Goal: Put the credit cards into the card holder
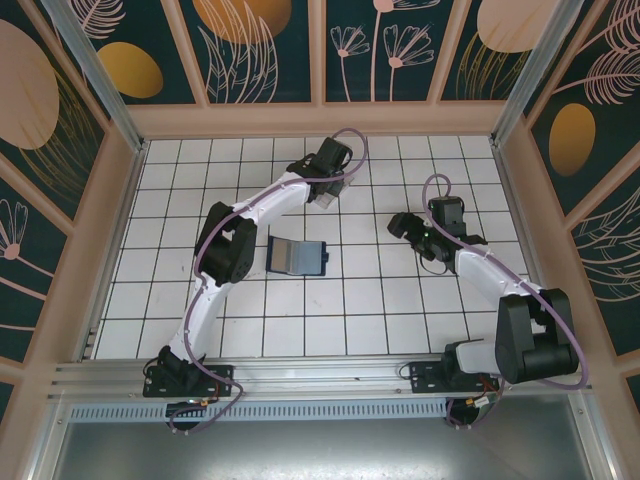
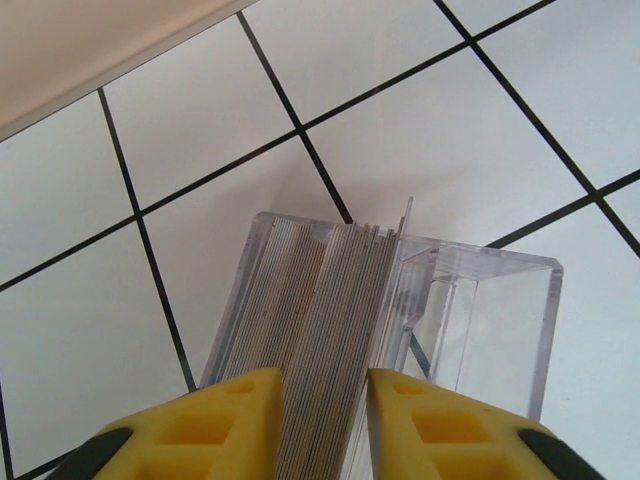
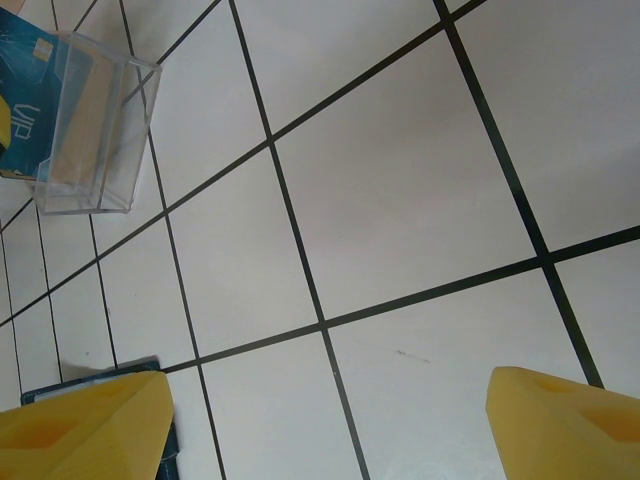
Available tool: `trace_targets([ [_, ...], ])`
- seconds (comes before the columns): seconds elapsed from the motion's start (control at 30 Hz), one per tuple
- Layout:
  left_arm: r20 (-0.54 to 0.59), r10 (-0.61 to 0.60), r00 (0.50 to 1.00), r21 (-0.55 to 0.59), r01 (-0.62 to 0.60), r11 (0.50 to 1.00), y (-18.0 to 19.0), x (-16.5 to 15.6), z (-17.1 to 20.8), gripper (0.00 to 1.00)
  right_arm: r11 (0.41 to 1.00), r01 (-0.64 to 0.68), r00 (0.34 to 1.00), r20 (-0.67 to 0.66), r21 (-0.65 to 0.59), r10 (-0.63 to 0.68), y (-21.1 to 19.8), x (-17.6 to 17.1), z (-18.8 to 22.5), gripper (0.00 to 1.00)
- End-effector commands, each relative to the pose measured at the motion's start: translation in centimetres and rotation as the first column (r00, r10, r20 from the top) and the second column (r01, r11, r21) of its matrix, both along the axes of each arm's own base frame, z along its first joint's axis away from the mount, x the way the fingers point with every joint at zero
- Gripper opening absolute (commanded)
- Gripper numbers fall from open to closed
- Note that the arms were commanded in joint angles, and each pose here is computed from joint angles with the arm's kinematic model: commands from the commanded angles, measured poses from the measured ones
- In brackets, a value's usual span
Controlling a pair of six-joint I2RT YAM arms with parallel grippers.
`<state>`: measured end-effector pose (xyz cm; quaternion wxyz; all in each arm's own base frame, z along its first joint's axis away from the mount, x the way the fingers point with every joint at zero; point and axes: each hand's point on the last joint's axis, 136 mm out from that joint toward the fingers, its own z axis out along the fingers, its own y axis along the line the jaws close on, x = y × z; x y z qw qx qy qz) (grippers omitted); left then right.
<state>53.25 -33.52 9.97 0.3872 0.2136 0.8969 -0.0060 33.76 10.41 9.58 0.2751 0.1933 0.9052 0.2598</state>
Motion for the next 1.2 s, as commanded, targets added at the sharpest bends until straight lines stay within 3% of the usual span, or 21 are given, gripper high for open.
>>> trace_targets([
  [0.0, 0.072, 0.007, 0.997, -0.048, -0.003, 0.999, 0.0, 0.5, 5.0, 0.29, 1.0, 0.0, 1.0, 0.011, 0.016, 0.0, 0.0, 0.5, 0.3, 0.83],
  [0.27, 0.073, 0.021, 0.997, -0.044, -0.017, 0.999, 0.3, 0.5, 4.9, 0.24, 1.0, -0.006, 1.0, 0.006, 0.019, 0.006, 0.1, 0.4, 0.1, 0.82],
  [0.7, 0.092, 0.023, 0.995, -0.063, -0.017, 0.998, 0.2, 0.6, 5.5, 0.28, 0.999, -0.023, 1.0, -0.003, 0.03, 0.023, 0.4, 0.3, -0.4, 0.82],
  [0.87, 0.068, 0.006, 0.998, -0.054, -0.003, 0.999, 0.0, 0.4, 4.5, 0.22, 0.999, -0.026, 1.0, -0.008, 0.034, 0.027, 0.5, 0.3, -0.5, 0.82],
  [0.93, 0.057, 0.0, 0.998, -0.052, 0.003, 0.999, -0.1, 0.3, 4.1, 0.31, 0.999, -0.027, 1.0, -0.011, 0.034, 0.027, 0.5, 0.3, -0.5, 0.82],
  [1.0, 0.043, -0.008, 0.999, -0.053, 0.011, 0.999, -0.2, 0.1, 3.7, 0.53, 0.999, -0.028, 1.0, -0.012, 0.033, 0.028, 0.5, 0.3, -0.5, 0.82],
  [1.17, 0.016, -0.061, 0.998, -0.07, 0.062, 0.996, -1.1, -0.4, 3.1, 0.72, 0.999, -0.037, 0.999, -0.01, 0.04, 0.037, 0.7, 0.4, -0.3, 0.82],
])
